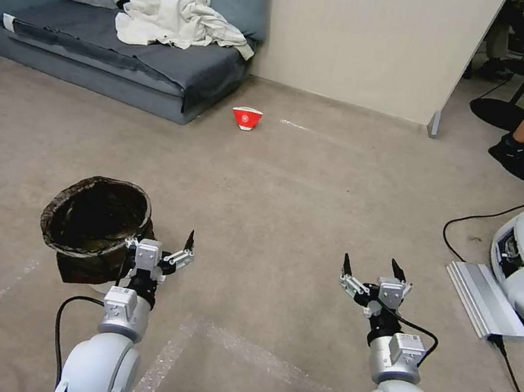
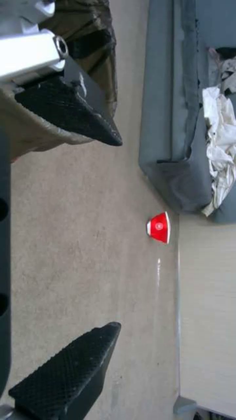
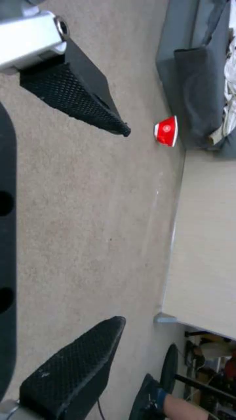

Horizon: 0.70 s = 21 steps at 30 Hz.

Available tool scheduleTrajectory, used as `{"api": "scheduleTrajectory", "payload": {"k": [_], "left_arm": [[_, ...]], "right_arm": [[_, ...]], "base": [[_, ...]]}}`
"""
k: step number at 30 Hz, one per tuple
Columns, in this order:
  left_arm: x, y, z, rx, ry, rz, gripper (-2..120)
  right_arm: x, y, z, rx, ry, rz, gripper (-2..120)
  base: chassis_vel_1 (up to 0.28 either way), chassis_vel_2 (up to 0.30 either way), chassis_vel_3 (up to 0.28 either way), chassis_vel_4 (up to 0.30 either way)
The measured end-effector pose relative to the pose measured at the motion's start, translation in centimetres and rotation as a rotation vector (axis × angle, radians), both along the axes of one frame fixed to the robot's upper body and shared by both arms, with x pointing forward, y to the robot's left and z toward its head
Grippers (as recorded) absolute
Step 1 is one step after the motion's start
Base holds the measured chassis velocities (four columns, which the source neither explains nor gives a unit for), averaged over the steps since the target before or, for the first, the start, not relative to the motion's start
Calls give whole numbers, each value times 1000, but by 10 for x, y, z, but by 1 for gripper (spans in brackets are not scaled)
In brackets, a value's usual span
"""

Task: Pick up the trash can from the floor.

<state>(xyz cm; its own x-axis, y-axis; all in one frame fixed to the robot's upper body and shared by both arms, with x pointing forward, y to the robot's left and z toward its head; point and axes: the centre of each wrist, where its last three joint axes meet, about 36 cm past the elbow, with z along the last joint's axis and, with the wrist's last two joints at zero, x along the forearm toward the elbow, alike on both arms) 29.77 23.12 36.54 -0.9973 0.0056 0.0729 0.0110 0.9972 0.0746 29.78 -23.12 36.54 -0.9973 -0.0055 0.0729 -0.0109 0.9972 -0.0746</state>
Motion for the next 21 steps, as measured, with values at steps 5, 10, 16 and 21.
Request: {"api": "scheduleTrajectory", "payload": {"k": [5,10,16,21], "left_arm": [[0,0,0,0,0,0,100],[0,0,0,0,0,0,100],[0,0,0,0,0,0,100],[0,0,0,0,0,0,100]], "right_arm": [[0,0,0,0,0,0,100],[0,0,0,0,0,0,100],[0,0,0,0,0,0,100],[0,0,0,0,0,0,100]], "base": [[0,0,0,0],[0,0,0,0],[0,0,0,0],[0,0,0,0]]}}
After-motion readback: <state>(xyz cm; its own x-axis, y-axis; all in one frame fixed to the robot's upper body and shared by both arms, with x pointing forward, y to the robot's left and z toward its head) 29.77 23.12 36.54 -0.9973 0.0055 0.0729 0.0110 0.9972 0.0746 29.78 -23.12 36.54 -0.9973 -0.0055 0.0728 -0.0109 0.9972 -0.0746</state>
